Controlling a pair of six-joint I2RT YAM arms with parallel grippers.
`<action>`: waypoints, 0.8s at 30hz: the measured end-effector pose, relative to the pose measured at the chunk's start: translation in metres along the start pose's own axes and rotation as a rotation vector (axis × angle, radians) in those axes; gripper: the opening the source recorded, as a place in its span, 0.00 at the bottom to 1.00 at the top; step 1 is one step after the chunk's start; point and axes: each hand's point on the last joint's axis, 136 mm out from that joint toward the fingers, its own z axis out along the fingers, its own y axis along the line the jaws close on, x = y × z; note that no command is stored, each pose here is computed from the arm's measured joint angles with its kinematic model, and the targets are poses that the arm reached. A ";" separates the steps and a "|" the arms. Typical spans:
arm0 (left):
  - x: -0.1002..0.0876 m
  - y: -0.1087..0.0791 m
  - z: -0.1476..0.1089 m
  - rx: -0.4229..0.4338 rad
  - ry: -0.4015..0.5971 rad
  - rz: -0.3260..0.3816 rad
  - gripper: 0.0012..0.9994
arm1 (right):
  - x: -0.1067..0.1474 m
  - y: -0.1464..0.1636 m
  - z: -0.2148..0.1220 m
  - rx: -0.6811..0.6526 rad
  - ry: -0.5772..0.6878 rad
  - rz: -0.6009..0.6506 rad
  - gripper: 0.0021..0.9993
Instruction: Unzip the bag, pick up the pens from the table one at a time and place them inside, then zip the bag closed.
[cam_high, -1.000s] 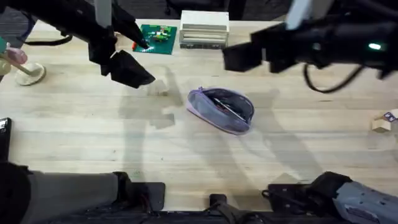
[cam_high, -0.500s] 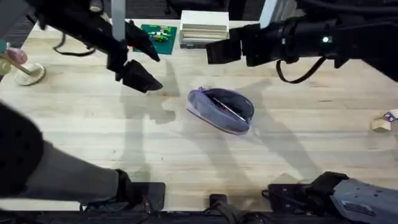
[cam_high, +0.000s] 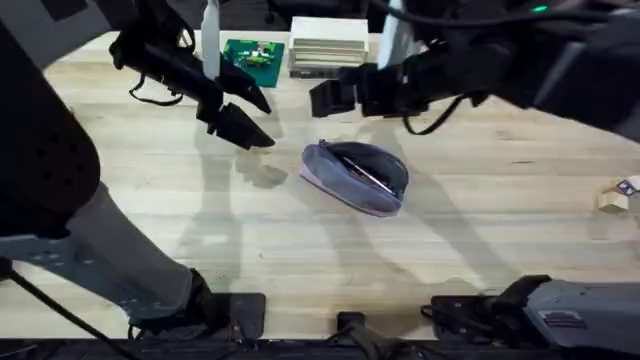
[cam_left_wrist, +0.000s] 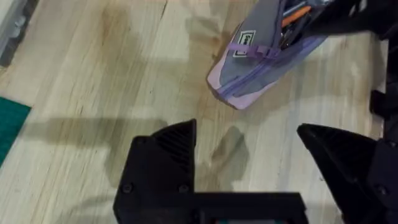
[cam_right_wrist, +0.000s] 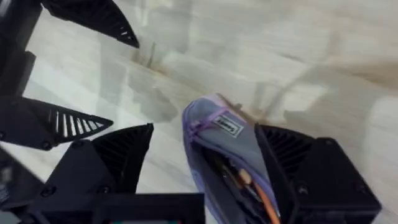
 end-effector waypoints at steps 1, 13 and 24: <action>0.000 0.000 0.000 0.002 -0.003 -0.002 1.00 | 0.002 0.002 0.006 -0.017 0.017 0.010 1.00; -0.001 0.000 0.001 0.005 -0.008 -0.004 1.00 | 0.023 0.004 0.040 -0.069 0.144 0.134 1.00; -0.001 0.000 0.001 0.005 -0.008 -0.004 1.00 | 0.038 0.021 0.049 -0.090 0.188 0.115 1.00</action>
